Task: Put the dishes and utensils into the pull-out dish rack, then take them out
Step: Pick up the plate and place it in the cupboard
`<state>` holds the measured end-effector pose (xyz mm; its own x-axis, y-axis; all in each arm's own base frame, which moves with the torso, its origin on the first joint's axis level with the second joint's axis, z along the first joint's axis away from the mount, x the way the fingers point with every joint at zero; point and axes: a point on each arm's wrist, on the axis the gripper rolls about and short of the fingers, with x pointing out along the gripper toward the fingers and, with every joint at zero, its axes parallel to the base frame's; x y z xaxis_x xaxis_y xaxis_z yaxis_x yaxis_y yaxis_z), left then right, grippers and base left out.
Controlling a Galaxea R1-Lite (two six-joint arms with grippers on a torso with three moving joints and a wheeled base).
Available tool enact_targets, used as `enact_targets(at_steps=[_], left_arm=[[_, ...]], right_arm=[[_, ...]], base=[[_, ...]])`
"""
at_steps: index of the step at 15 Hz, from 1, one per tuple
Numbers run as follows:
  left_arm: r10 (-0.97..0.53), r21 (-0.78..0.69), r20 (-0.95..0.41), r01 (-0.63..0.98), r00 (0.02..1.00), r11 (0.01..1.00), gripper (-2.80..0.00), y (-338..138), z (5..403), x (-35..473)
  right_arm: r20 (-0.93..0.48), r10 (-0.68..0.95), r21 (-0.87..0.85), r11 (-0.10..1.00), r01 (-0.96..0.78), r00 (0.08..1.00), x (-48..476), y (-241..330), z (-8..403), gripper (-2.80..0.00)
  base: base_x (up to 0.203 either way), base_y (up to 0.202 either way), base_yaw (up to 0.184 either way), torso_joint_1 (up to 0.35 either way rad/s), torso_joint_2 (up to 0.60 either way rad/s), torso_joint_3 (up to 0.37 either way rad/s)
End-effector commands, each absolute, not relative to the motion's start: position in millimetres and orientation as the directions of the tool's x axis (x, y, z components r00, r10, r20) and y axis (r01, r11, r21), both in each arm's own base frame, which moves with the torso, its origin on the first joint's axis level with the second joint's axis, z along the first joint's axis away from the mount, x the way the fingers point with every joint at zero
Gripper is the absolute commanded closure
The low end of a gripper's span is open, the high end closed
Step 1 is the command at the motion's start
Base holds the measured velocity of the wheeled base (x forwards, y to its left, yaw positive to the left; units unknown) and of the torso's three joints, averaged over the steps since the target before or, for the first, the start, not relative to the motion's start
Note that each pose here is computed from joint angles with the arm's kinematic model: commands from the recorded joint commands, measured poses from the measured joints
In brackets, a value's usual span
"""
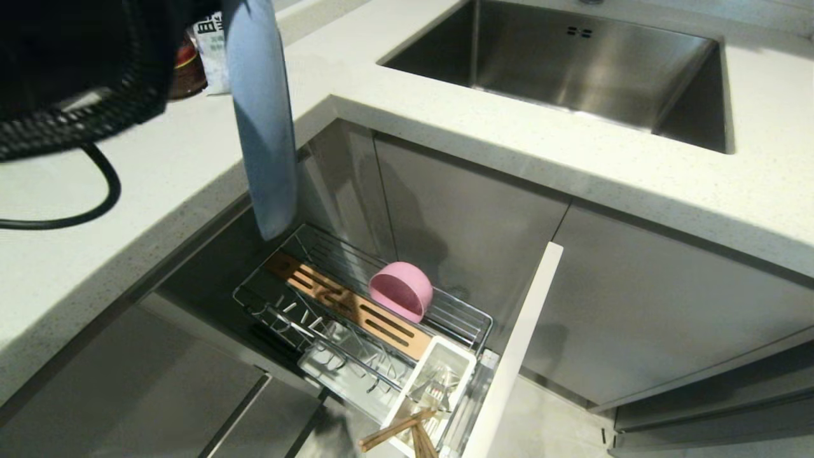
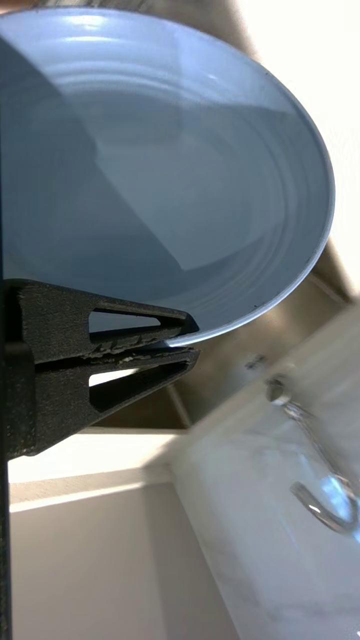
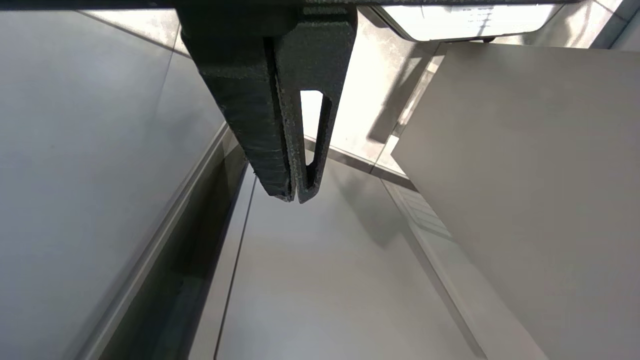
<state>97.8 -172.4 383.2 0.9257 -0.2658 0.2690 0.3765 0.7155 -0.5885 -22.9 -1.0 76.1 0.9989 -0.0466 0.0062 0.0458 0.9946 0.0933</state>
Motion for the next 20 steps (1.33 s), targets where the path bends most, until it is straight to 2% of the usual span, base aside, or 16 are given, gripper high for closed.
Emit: enact_targets(at_steps=[1, 5, 11, 15, 20], left_arm=[[-0.259, -0.589, 0.2, 0.327, 0.945, 0.739, 0.0, -195, 360, 103], [-0.178, -0.668, 0.14, 0.225, 0.974, 0.709, 0.0, -208, 336, 102], [-0.051, -0.808, 0.064, 0.082, 0.997, 0.583, 0.0, -218, 300, 116], [0.016, -0.85, -0.006, -0.014, 1.0, 0.527, 0.0, -221, 275, 126], [0.089, -0.848, -0.104, -0.135, 0.991, 0.512, 0.0, -219, 247, 133]], right_arm=[[0.011, -0.049, 0.094, 0.994, 0.048, 0.999, -23, -1, 76, 0.0], [0.011, -0.048, 0.094, 0.995, 0.046, 0.999, -23, -1, 76, 0.0], [0.011, -0.049, 0.094, 0.994, 0.048, 0.999, -23, -1, 76, 0.0], [0.011, -0.048, 0.094, 0.994, 0.047, 0.999, -23, -1, 76, 0.0], [0.011, -0.049, 0.094, 0.994, 0.048, 0.999, -23, -1, 76, 0.0]], base=[[0.0, 0.0, 0.0, 0.0, 0.0, 0.0], [0.0, 0.0, 0.0, 0.0, 0.0, 0.0], [0.0, 0.0, 0.0, 0.0, 0.0, 0.0], [0.0, 0.0, 0.0, 0.0, 0.0, 0.0], [0.0, 0.0, 0.0, 0.0, 0.0, 0.0]])
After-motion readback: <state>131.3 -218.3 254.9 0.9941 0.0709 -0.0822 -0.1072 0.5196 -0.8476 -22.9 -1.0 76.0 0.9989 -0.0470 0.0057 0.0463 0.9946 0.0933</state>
